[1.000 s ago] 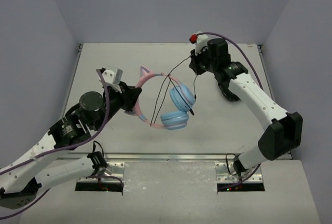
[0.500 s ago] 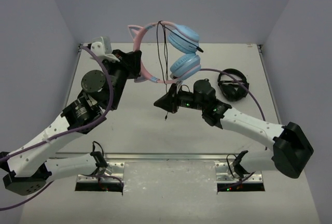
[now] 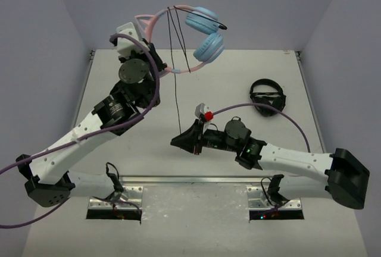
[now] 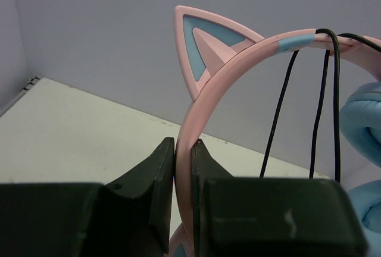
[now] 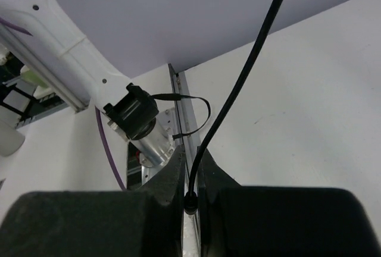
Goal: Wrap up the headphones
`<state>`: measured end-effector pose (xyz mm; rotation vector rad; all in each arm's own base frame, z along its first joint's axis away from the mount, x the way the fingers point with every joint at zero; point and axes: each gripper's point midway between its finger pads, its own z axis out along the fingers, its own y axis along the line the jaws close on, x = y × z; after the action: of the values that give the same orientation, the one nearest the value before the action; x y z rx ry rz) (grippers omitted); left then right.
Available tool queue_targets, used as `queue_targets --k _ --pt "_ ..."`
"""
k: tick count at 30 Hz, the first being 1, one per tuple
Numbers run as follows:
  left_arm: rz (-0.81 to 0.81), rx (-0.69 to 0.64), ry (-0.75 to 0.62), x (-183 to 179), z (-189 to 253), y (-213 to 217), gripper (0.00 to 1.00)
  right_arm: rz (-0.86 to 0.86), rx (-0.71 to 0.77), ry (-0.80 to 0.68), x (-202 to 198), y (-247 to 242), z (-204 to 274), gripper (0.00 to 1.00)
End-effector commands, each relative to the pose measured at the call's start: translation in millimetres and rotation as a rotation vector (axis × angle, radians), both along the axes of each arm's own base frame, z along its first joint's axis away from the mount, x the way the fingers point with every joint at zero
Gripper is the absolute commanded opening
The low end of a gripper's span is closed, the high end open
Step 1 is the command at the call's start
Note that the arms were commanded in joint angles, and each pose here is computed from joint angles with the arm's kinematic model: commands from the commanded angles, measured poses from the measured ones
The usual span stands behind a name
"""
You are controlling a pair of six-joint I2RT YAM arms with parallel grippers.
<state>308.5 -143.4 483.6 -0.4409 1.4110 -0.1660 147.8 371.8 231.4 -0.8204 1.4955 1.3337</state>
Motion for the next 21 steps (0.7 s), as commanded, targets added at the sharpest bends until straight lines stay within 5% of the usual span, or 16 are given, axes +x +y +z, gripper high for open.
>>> queue_targets --k 1,12,21 --pt "0.103 -0.092 -0.073 2.4 33.6 17.5 0.01 -0.072 -0.028 -0.091 -5.1 -7.1 1.6 0.01" --pt "0.105 0.035 0.096 62.6 -5.0 41.1 0.0 -0.238 -0.272 -0.184 -7.4 -27.1 -20.7 0.01" --pt "0.027 0.167 0.225 79.7 -96.3 19.4 0.01 -0.166 -0.328 -0.282 -17.8 -22.8 28.6 0.01"
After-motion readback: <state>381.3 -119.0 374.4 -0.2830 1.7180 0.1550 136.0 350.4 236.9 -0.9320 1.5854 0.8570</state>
